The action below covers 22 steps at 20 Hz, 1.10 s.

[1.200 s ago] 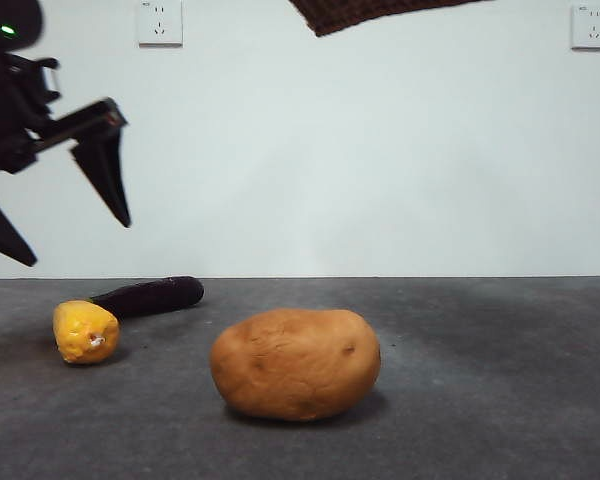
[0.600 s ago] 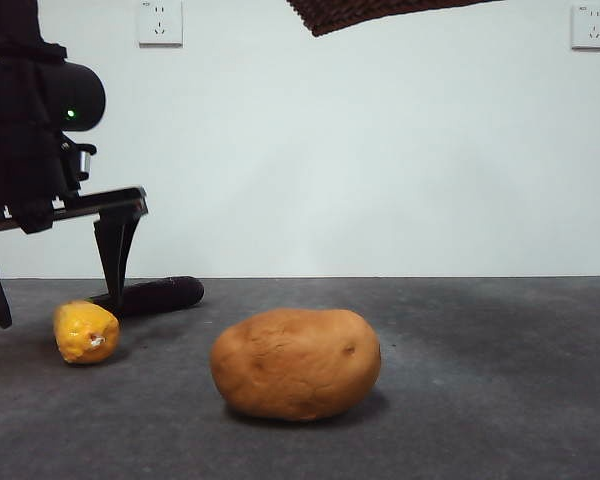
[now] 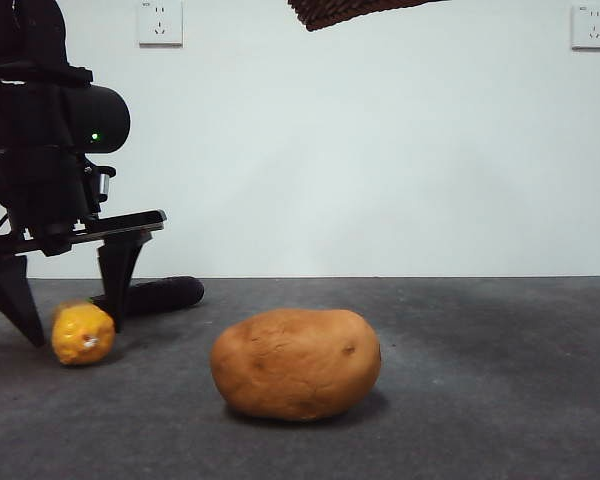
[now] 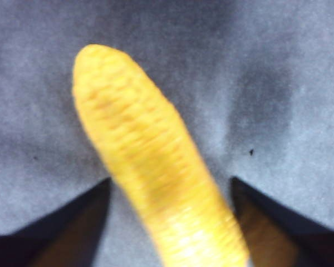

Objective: Help me put the vegetables on the table into the basket

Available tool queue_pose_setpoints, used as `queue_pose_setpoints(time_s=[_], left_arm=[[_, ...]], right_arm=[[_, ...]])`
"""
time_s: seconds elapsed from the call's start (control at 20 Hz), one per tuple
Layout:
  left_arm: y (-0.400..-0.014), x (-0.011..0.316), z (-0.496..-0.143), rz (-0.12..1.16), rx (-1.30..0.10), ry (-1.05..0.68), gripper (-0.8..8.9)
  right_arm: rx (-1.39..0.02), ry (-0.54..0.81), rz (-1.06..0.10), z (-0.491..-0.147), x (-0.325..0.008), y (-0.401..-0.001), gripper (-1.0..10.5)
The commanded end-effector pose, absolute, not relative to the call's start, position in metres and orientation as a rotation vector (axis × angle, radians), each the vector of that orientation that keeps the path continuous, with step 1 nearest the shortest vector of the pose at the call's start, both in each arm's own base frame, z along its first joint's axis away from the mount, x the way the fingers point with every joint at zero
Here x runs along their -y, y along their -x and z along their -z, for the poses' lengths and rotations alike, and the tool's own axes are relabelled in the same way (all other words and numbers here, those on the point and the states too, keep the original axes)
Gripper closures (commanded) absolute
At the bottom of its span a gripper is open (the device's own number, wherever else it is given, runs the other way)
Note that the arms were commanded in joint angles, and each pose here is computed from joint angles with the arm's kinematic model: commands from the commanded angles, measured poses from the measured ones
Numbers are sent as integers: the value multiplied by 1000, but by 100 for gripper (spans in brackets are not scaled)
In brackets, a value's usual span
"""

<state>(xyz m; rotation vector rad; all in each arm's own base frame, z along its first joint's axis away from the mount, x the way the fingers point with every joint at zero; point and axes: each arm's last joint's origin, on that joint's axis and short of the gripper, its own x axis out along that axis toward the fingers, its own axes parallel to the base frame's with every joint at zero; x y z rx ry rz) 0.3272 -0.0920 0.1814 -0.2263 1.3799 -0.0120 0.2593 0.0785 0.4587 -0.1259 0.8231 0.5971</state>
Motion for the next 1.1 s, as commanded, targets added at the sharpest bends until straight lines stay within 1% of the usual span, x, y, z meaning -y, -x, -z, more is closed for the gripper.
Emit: queue_pose_setpoints(time_s=[0.05, 0.2, 0.3, 0.4, 0.5, 0.65, 0.75, 0.8, 0.9, 1.0, 1.1], left_arm=[[-328, 94, -176, 13, -1389, 222, 822], [-328, 95, -177, 74, -1376, 162, 822], [-326, 96, -186, 147, -1344, 122, 822], [-324, 96, -206, 227, -1254, 107, 822], [-314, 93, -238, 287, -1127, 59, 822], [-284, 85, -289, 378, -951, -3, 822], [-255, 79, -322, 465, -845, -24, 822], [-240, 76, -335, 488, -803, -58, 821], [-210, 74, -352, 542, -754, -118, 821], [-185, 77, -364, 641, -714, -132, 822], [-168, 87, -372, 781, -669, -130, 822]], right_arm=[[-811, 123, -609, -461, -78, -256, 959], [-818, 121, -609, -460, -78, -256, 959], [-834, 118, -607, -458, -78, -256, 959], [-866, 112, -605, -450, -79, -259, 959], [-920, 92, -594, -432, -81, -266, 959], [-991, 43, -569, -395, -85, -281, 959], [-1028, -5, -577, -369, -90, -288, 959], [-1046, -27, -581, -356, -93, -290, 959], [-1080, -62, -583, -329, -97, -293, 959], [-1099, -77, -593, -307, -108, -292, 959], [-1104, -89, -609, -291, -120, -289, 959]])
